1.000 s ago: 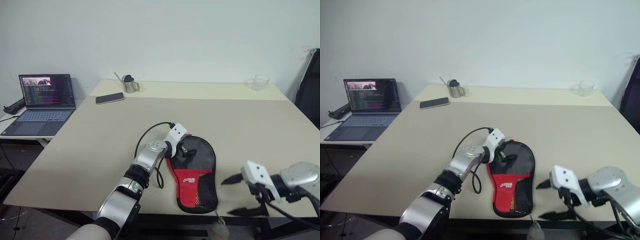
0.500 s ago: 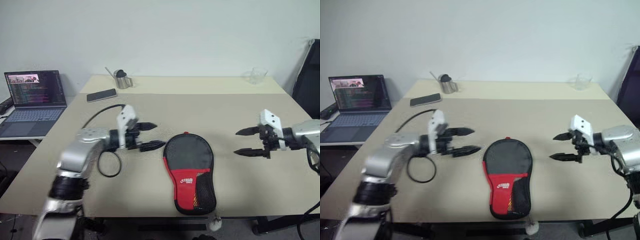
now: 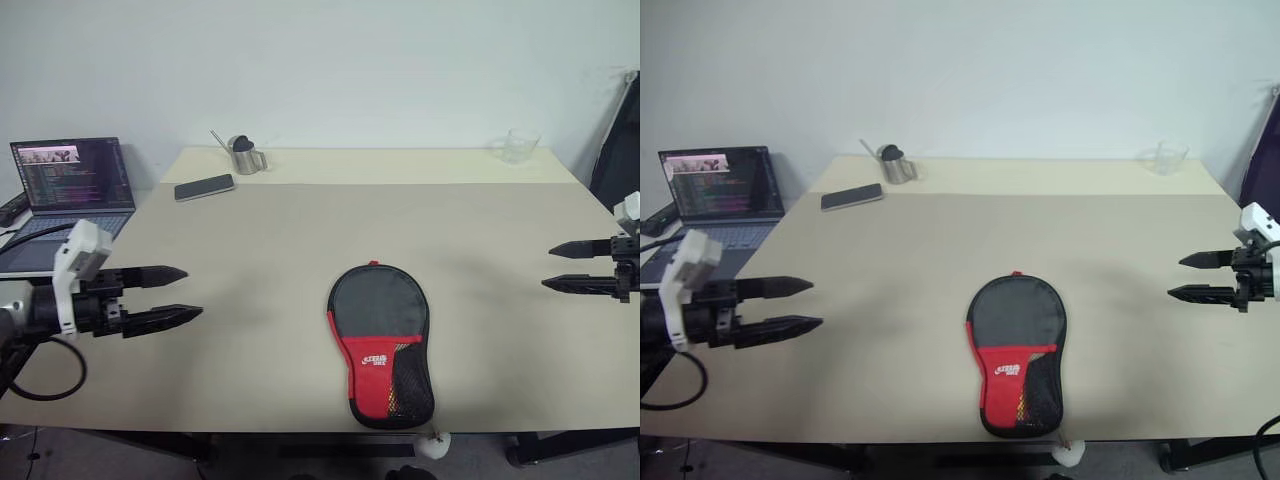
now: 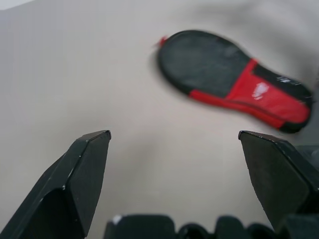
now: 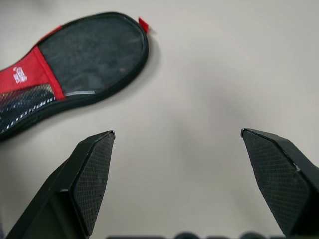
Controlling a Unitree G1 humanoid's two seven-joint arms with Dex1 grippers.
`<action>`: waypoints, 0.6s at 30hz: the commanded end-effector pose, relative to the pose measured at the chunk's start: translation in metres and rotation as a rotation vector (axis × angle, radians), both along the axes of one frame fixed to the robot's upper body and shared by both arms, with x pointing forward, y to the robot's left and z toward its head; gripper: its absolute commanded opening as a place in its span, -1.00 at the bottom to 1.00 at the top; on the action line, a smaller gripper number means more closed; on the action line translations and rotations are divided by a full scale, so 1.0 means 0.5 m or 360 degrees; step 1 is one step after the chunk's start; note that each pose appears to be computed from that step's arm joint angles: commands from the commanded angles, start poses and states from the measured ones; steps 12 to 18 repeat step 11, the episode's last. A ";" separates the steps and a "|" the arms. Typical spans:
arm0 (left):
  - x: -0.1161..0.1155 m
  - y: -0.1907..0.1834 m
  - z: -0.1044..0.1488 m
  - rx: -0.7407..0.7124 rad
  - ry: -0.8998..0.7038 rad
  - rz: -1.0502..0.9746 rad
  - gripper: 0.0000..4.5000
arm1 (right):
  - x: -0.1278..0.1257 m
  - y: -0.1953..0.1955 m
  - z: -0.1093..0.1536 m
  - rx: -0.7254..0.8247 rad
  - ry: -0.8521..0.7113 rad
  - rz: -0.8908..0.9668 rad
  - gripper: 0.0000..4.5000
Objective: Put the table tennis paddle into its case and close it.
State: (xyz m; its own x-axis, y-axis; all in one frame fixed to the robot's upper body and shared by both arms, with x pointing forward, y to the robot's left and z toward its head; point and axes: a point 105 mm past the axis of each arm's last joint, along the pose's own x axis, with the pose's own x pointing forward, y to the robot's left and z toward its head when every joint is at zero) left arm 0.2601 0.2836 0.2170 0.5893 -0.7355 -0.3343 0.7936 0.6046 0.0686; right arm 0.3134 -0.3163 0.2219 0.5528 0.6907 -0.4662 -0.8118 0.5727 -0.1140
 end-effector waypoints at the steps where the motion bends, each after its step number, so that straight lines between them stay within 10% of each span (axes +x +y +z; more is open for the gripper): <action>1: -0.003 0.028 0.039 0.0034 -0.0123 0.0047 1.00 | -0.021 0.026 0.055 0.0073 -0.0103 0.0167 0.98; 18: -0.006 0.024 0.013 -0.0045 -0.0112 0.0081 1.00 | -0.055 0.065 0.059 -0.0061 -0.0118 0.0231 0.98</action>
